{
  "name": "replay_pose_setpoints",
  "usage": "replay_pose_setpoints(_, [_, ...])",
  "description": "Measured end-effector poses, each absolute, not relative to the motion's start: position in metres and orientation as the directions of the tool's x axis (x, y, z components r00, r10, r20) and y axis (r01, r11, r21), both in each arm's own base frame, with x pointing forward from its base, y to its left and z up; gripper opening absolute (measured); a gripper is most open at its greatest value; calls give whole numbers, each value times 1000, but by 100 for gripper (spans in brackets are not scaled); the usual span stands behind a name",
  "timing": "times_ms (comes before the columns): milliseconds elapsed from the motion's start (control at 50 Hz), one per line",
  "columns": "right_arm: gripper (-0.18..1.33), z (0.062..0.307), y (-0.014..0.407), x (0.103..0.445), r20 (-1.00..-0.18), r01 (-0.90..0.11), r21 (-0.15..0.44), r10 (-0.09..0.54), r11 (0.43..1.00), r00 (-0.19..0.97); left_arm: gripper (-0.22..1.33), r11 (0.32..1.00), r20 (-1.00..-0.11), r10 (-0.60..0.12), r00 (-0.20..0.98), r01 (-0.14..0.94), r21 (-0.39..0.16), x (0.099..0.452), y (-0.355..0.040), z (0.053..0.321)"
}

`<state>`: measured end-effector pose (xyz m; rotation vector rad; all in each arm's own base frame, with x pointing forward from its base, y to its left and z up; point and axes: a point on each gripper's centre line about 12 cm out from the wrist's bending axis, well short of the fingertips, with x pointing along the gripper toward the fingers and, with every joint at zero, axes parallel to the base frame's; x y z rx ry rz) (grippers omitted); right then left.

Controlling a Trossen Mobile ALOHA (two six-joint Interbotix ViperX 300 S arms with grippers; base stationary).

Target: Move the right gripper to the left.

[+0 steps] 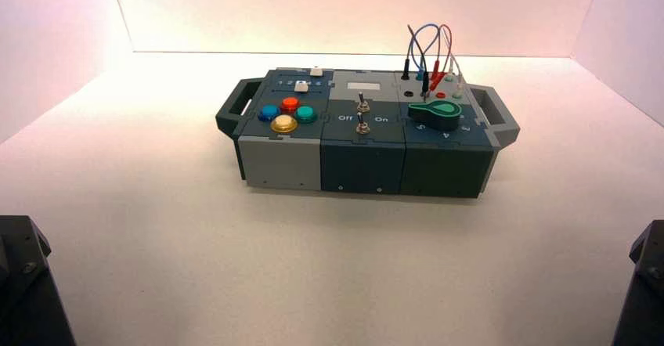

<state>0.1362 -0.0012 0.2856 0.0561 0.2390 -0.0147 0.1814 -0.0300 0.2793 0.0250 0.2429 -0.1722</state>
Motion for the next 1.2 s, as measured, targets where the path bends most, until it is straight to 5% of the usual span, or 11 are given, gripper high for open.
replay_pose_setpoints(540, [-14, 281, 2, 149, -279, 11, 96, 16, 995, 960, -17, 985, -265, -163, 950, 170, 3, 185, -30, 275])
replay_pose_setpoints(660, [-14, 281, 15, 171, -346, -56, 119, 94, 991, 934, -17, 986, -303, -161, 939, 170, 1, 191, -31, 267])
replay_pose_setpoints(900, [-14, 307, 123, 229, -429, -432, 123, 441, 893, 789, -17, 985, -319, -164, 933, 173, 0, 193, -32, 265])
replay_pose_setpoints(1200, [-14, 339, 265, 282, -520, -651, 116, 604, 750, 603, -17, 985, -316, -166, 934, 175, 0, 190, -32, 266])
